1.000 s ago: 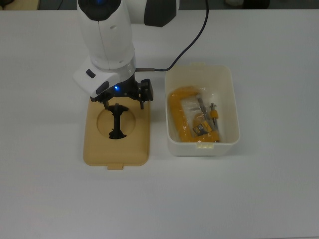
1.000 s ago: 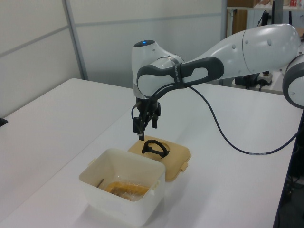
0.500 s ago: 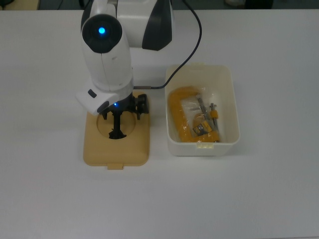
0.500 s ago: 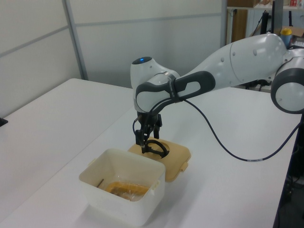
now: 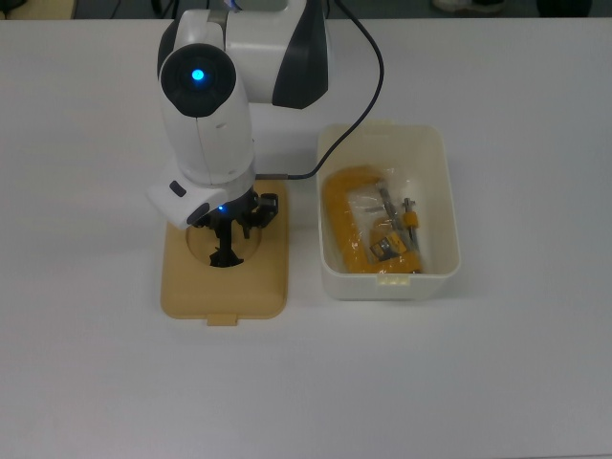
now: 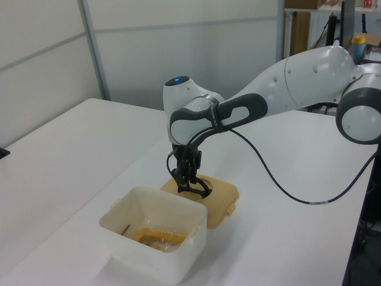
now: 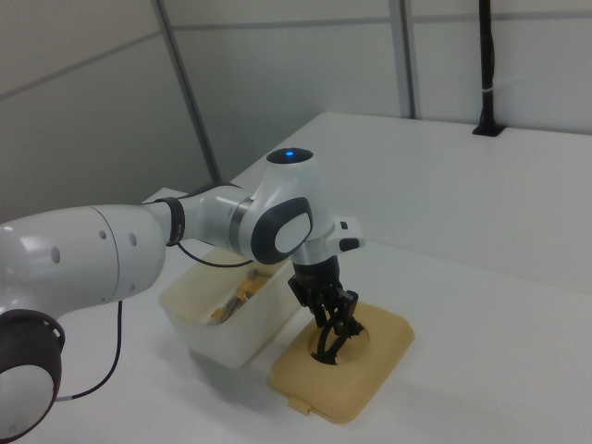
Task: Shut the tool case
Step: 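Close the gripper on the black handle of the tan lid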
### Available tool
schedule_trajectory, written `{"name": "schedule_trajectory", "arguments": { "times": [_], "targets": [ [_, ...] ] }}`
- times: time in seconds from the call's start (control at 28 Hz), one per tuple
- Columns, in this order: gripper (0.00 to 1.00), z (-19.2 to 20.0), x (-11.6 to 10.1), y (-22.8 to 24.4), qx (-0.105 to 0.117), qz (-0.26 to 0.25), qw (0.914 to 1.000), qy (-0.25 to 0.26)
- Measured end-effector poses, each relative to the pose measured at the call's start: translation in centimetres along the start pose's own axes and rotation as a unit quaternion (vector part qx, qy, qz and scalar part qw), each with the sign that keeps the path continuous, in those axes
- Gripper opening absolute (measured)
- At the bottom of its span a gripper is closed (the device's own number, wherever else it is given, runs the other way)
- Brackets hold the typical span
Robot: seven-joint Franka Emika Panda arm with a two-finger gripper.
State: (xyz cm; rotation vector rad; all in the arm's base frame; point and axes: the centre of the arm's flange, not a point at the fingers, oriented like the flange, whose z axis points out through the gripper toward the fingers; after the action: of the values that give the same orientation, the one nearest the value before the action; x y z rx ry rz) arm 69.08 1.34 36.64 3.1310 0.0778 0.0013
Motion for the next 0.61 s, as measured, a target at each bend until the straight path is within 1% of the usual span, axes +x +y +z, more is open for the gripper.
{"name": "schedule_trajectory", "arguments": {
  "times": [0.14, 0.18, 0.32, 0.46, 0.61],
  "targets": [
    [0.29, -0.2, 0.0, 0.7, -0.003, 0.006, 1.0000, 0.001],
    [0.22, -0.3, 0.0, 1.1, -0.005, 0.008, 1.0000, 0.003],
    [0.11, -0.9, 0.0, 2.5, -0.010, 0.017, 0.9998, 0.007],
    [0.11, -2.1, -0.2, 4.1, -0.012, 0.017, 0.9997, 0.013],
    [0.11, -4.2, -0.9, 5.5, -0.011, 0.007, 0.9999, 0.008]
  ]
}}
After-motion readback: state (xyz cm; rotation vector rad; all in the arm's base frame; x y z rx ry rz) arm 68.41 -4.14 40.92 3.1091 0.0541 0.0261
